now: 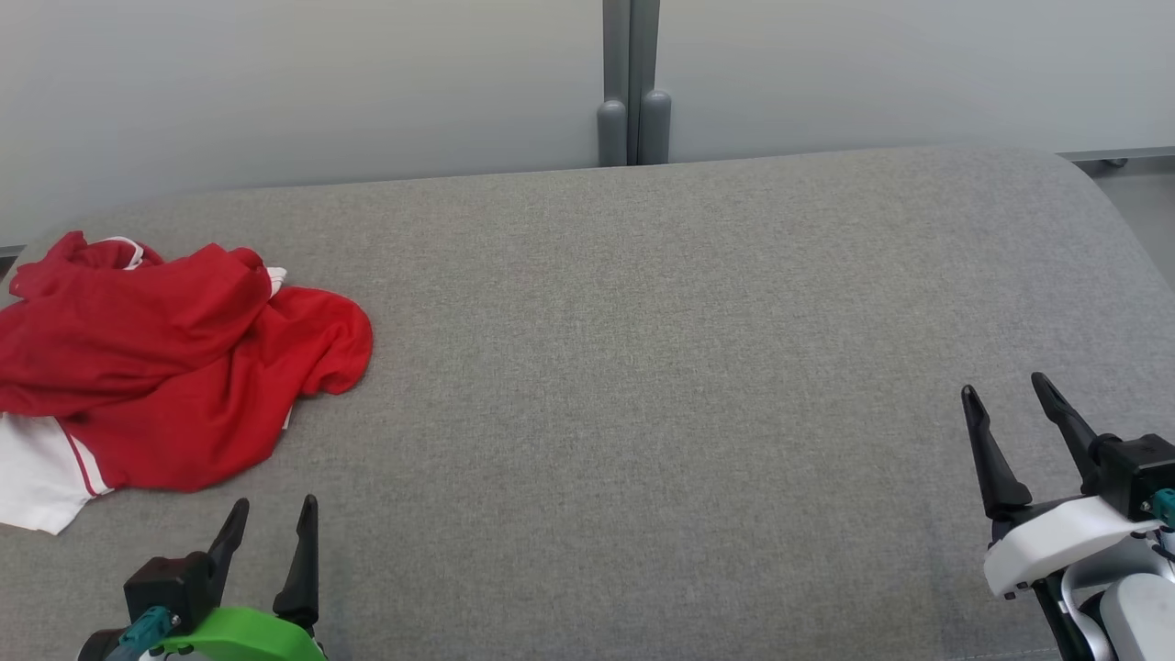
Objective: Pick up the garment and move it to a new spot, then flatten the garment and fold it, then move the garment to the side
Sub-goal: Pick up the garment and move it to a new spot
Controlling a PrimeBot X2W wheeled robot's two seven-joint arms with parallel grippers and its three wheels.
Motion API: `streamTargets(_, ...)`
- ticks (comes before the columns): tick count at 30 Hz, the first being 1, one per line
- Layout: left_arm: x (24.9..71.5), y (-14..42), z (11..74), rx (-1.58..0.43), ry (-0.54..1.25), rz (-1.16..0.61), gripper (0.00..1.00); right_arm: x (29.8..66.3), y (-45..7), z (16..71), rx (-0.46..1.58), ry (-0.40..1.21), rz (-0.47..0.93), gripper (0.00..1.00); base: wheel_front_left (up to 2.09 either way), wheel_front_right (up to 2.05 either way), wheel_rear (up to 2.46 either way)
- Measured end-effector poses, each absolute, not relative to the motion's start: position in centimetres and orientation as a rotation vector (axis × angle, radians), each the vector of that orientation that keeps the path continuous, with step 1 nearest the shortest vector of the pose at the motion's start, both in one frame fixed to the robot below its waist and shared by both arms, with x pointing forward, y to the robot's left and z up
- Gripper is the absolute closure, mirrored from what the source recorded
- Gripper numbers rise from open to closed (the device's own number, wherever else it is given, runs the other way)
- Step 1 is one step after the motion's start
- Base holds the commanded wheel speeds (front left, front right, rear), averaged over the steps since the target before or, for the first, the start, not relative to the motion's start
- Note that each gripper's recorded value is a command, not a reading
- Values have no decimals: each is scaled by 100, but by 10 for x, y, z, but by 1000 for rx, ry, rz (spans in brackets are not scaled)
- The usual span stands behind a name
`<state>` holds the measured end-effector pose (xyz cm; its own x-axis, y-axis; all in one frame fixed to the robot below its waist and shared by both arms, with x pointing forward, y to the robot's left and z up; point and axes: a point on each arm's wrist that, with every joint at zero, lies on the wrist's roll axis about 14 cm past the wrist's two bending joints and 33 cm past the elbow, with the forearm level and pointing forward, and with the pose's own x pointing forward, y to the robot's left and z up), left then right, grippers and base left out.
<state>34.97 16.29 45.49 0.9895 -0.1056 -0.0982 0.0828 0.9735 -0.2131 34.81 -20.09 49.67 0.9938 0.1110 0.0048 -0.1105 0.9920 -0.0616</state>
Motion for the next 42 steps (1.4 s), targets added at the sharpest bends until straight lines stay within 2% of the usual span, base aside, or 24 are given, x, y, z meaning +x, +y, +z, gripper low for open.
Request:
streamTargets(21,348,173,456,-239,101,-53,0,352,-197,493,-65,1,130,0,0,0,0)
streamTargets(33,316,236,455,-253,74,155,0,367,-126,491,-67,1,358,0,0,0,0)
streamTargets(42,280,274,452,-258,66,293,0,380,-83,496,-57,-17,470,0,0,0,0)
